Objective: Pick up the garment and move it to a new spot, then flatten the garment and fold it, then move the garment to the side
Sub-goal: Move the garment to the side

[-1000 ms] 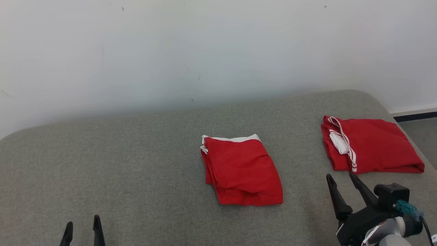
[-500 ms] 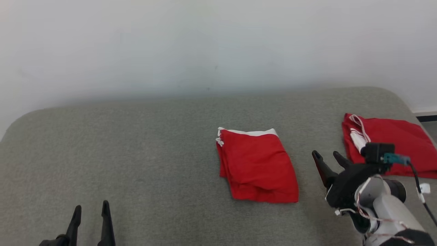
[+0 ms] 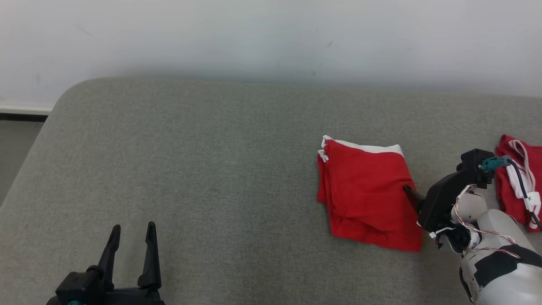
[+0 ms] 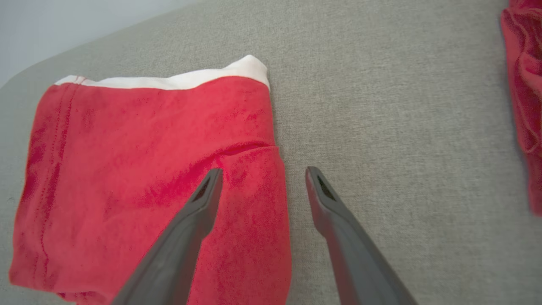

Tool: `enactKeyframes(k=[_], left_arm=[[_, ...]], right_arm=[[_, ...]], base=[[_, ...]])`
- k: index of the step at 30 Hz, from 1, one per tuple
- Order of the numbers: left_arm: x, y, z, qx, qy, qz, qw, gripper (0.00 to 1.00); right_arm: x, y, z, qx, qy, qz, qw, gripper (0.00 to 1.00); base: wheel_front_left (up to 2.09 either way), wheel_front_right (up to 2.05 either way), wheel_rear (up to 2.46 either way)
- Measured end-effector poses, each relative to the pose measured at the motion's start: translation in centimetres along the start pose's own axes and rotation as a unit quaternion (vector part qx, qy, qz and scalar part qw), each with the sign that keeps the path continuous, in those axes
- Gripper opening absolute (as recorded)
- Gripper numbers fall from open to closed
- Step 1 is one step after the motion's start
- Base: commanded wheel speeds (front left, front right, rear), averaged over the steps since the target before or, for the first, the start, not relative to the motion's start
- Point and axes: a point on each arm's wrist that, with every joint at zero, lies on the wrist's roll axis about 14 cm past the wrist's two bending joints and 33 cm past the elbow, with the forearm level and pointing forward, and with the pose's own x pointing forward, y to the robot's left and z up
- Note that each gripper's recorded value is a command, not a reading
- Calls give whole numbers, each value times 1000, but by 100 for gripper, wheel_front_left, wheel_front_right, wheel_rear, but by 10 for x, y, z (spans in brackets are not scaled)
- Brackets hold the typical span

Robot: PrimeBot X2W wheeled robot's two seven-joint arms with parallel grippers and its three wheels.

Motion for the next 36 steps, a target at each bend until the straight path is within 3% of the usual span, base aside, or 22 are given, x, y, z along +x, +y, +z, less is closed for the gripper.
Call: enactKeyframes(k=[14, 15, 16, 17, 18, 25, 32, 36], left_arm=[[-6, 21, -13, 10, 24, 36, 999, 100], [-6, 22, -14, 10, 26, 38, 999, 100], [-6, 22, -14, 10, 26, 38, 999, 100], [-6, 22, -14, 10, 26, 38, 999, 100], [-6, 21, -14, 9, 26, 38, 999, 100], [-3, 13, -12, 1, 20, 27, 999, 100], [7, -5, -11, -14, 13, 3, 1000, 100], [17, -25, -15, -24, 16, -26, 999, 100]], right_arm=[[49, 4, -29, -11, 73, -18, 997, 100], [50, 5, -30, -13, 77, -17, 997, 92], [51, 7, -31, -15, 81, -17, 996, 37], [51, 7, -33, -19, 85, -18, 996, 13], [51, 8, -33, -26, 88, -18, 996, 0], [41, 12, -20, -103, 79, -22, 991, 0], [18, 5, 36, -190, 37, -41, 980, 0], [1, -10, 63, -212, 21, -61, 975, 0]], base=[[0, 0, 0], [0, 0, 0], [0, 0, 0], [0, 0, 0], [0, 0, 0], [0, 0, 0], [0, 0, 0], [0, 0, 0]])
